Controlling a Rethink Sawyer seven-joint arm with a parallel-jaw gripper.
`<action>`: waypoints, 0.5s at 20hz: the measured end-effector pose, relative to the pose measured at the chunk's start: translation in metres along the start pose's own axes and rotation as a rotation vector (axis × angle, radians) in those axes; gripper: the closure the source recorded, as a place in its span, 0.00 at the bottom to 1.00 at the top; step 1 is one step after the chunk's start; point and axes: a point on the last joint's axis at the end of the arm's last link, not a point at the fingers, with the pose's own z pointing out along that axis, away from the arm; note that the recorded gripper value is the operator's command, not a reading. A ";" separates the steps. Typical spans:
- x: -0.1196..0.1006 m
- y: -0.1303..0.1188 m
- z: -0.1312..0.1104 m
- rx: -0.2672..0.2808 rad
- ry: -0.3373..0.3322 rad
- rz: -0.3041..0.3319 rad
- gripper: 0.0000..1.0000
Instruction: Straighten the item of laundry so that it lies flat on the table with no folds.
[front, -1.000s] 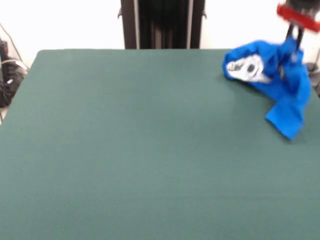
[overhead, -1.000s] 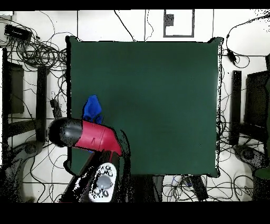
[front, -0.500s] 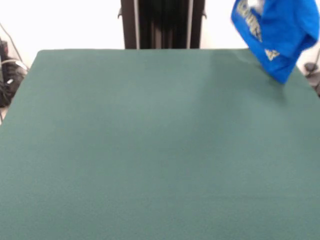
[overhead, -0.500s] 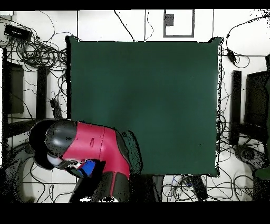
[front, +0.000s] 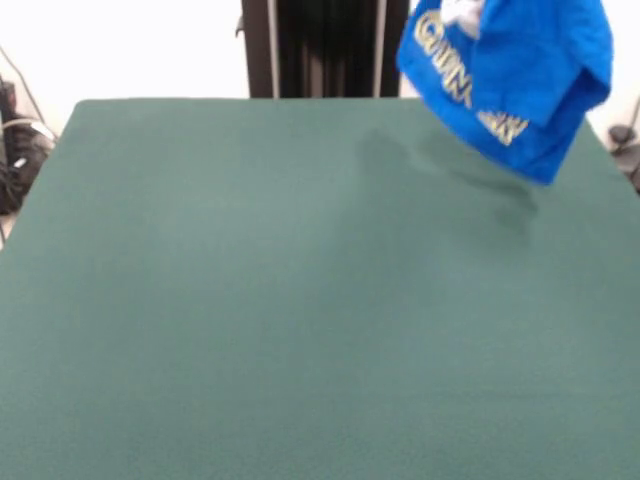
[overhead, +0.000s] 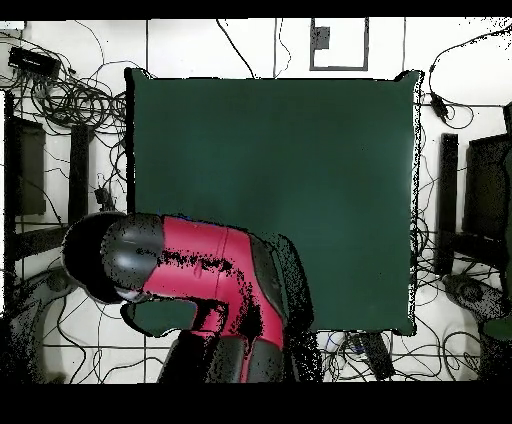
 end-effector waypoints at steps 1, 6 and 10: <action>-0.008 0.006 0.000 -0.046 -0.054 0.003 1.00; -0.012 0.017 0.000 -0.104 -0.138 -0.007 1.00; -0.004 0.022 -0.001 -0.110 -0.153 -0.025 1.00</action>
